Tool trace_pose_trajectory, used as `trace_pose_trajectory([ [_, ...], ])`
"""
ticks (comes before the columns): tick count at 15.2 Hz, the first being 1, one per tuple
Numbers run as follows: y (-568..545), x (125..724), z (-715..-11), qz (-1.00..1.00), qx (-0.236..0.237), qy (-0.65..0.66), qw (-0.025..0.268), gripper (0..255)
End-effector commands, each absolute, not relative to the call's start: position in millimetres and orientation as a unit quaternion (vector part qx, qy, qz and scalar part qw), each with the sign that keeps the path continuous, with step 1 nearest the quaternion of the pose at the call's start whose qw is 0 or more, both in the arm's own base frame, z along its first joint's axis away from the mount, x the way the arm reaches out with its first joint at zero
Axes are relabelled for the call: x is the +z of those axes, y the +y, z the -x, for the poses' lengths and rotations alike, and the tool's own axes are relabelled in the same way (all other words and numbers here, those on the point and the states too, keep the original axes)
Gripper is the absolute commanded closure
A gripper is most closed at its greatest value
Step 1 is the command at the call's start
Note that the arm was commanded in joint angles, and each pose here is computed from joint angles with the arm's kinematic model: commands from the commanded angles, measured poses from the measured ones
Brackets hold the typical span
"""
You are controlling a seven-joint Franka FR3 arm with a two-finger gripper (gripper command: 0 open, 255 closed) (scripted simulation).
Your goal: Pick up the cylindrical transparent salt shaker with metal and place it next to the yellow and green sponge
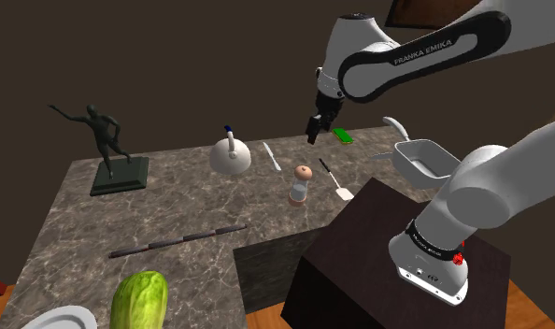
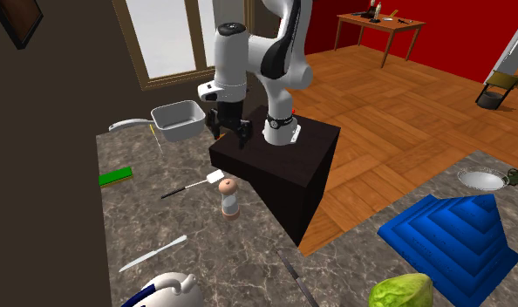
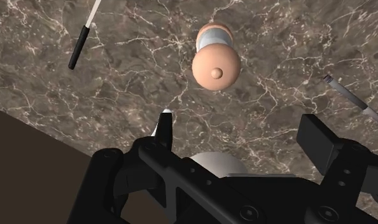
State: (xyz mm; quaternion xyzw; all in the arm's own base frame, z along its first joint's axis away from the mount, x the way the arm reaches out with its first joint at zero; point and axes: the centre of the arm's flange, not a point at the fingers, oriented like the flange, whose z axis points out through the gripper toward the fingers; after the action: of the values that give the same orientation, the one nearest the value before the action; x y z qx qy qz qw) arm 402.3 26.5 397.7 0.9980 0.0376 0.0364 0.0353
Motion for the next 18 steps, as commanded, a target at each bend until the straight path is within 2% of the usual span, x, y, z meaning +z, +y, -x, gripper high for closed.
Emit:
trace_pose_trajectory([
  [1, 28, 371, -410, -0.998, 0.035, 0.038, 0.037, 0],
  [10, 30, 257, -446, -0.998, 0.022, 0.039, 0.044, 0],
  [18, 26, 211, -450, -0.998, 0.021, 0.039, 0.045, 0],
])
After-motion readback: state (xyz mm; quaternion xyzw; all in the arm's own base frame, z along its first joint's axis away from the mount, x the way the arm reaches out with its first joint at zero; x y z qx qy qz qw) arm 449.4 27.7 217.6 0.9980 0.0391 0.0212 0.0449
